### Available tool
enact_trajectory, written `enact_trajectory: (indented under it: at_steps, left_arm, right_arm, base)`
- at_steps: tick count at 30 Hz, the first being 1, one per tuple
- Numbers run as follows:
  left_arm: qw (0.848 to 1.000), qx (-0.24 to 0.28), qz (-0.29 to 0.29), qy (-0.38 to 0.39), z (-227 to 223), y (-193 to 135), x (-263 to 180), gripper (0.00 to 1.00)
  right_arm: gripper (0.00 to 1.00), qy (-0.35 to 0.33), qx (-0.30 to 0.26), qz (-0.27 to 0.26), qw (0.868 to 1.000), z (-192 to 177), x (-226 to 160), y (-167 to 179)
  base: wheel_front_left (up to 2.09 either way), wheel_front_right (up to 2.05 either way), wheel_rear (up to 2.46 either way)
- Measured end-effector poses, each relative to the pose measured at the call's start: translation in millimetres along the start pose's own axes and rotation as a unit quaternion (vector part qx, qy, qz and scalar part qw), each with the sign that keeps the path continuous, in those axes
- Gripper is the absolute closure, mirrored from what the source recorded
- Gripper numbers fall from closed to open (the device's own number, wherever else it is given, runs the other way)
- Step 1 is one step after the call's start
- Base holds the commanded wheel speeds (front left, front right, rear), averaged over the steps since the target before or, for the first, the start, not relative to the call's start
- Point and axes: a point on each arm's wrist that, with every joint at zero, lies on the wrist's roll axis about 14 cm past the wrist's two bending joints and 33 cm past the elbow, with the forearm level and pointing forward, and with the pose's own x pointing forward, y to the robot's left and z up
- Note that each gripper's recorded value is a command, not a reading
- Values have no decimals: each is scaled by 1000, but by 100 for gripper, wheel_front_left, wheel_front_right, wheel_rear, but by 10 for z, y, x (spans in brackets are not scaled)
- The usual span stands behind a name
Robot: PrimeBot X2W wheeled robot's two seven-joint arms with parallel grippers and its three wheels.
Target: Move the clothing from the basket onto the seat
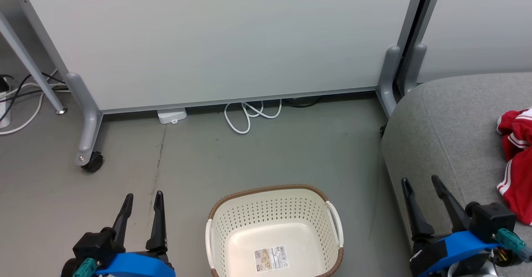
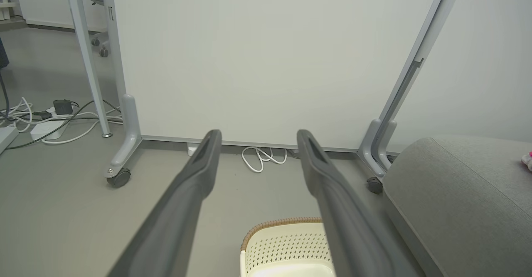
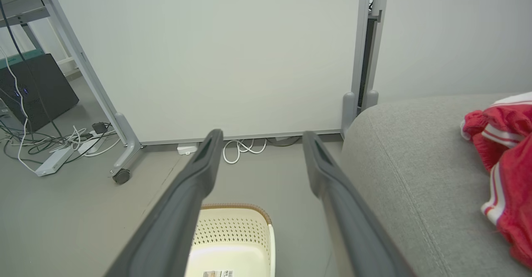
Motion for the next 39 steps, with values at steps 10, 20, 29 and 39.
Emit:
enact_trajectory:
  at_steps: [10,20,29,39]
  left_arm:
    - [1000,-4,-7,4,-34,-63,27,0]
    - [1000,-14,-10,26,-173,-105,-8,100]
    - [996,-43,10,80,-516,-70,-198,100]
    - [987,-133,41,75,-455,17,-152,100]
  right_arm:
    - [0,7,4,-6,1000,-38,-35,-27]
    - [100,22,9,-7,1000,-142,-63,-24]
    - [100,66,37,-20,997,-427,-159,-70]
    - [100,59,136,-39,988,-417,-169,-145]
  base:
    - [0,0,0]
    - [0,0,0]
    - [0,0,0]
    - [0,0,0]
